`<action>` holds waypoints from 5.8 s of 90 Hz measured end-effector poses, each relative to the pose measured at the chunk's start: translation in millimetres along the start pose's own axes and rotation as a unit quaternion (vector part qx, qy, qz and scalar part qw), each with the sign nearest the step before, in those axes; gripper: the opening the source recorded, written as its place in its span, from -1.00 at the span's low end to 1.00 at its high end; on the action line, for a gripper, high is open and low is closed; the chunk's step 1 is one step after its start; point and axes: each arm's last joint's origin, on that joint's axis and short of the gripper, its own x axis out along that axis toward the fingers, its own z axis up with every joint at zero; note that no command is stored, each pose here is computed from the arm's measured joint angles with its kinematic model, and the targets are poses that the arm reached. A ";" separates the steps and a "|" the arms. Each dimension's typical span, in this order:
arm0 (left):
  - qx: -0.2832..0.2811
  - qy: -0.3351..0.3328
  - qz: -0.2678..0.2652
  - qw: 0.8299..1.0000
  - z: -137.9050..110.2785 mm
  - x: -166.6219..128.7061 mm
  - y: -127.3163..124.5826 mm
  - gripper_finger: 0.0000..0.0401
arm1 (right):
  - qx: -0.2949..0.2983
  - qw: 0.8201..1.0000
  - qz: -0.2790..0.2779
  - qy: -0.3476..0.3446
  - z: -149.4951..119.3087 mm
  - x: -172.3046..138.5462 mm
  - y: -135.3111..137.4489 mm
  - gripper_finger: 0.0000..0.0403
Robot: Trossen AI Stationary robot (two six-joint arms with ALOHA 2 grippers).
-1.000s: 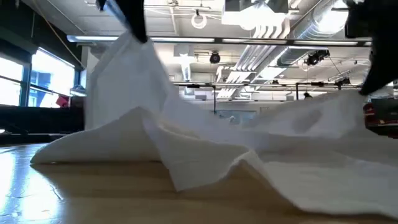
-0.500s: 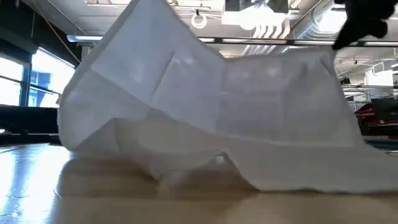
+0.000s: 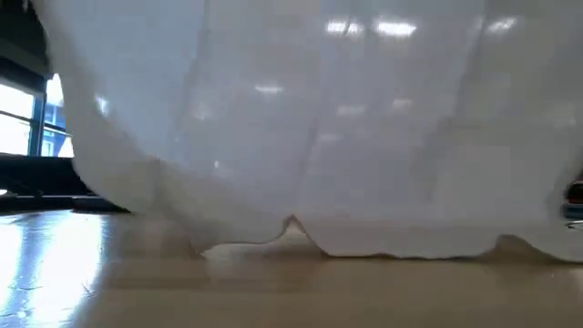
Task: Set table place
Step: Fold the white table napkin
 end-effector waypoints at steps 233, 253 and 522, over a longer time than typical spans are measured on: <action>0.165 0.080 0.469 0.864 35.4 -33.5 250.8 -1.00 | 0.156 0.789 -0.574 -0.155 72.6 -37.6 -180.9 -1.00; 0.184 0.155 0.346 0.907 20.4 -25.0 233.7 -1.00 | 0.119 0.852 -0.502 -0.090 62.2 -25.9 -167.0 -1.00; 0.211 0.341 0.357 0.844 -127.0 52.4 191.4 -1.00 | 0.045 0.896 -0.440 0.047 -8.7 129.4 -150.8 -1.00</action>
